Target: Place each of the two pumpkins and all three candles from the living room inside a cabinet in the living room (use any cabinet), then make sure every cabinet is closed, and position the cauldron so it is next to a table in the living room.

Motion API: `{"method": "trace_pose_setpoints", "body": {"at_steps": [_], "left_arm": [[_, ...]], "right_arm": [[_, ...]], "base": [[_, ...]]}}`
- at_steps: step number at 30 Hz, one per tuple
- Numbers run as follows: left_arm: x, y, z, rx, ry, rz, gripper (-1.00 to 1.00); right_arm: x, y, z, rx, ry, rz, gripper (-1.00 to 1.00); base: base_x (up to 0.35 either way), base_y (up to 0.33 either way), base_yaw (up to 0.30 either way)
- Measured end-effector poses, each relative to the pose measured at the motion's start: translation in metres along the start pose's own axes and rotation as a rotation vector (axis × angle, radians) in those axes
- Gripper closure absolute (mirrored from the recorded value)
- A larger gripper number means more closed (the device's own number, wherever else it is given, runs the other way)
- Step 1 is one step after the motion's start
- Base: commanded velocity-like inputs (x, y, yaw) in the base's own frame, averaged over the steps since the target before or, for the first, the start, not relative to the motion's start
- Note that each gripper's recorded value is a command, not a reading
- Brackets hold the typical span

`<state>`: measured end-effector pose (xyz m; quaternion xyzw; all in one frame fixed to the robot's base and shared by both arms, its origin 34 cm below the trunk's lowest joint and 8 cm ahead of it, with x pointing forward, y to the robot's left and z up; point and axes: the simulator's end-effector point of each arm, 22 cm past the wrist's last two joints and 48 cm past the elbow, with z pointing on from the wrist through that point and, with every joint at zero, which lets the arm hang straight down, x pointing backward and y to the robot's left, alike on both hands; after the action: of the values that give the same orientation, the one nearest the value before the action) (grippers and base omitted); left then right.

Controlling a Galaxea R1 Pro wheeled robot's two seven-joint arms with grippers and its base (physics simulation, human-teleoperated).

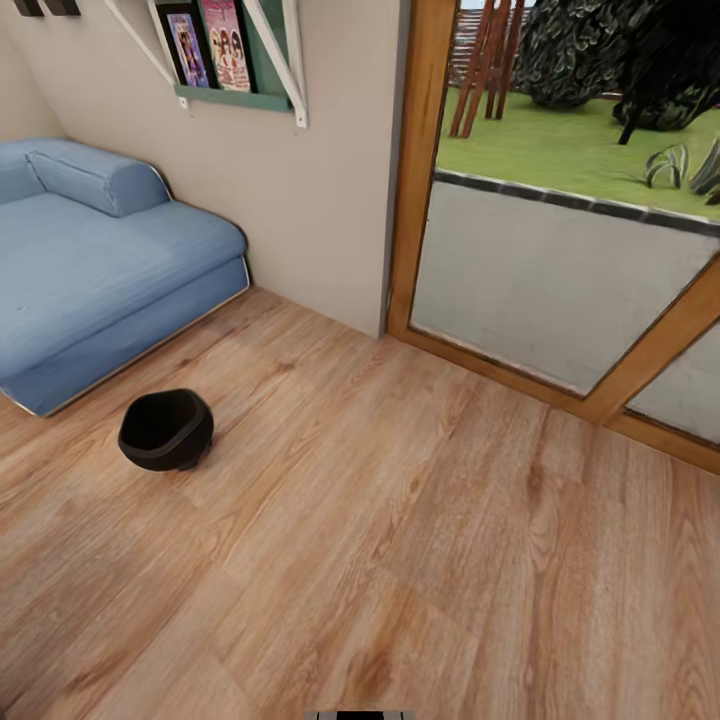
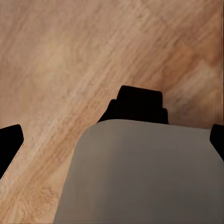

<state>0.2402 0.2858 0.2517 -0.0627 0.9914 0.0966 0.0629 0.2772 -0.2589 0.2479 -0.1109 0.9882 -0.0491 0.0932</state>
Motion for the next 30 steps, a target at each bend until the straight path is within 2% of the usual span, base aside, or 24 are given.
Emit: {"method": "trace_pose_setpoints", "body": {"at_steps": [14, 30], "left_arm": [[-0.0002, -0.0001, 0.0000, 0.000, 0.000, 0.000, -1.00], [-0.0004, 0.0000, 0.0001, 0.000, -0.001, 0.000, -1.00]], "right_arm": [[-0.0002, 0.0010, -0.0001, -0.001, 0.000, 0.000, -1.00], [-0.0004, 0.0021, -0.0003, -0.003, -0.002, 0.000, -1.00]], "base": [[0.338, 0.000, 0.012], [0.335, 0.000, 0.267]]}}
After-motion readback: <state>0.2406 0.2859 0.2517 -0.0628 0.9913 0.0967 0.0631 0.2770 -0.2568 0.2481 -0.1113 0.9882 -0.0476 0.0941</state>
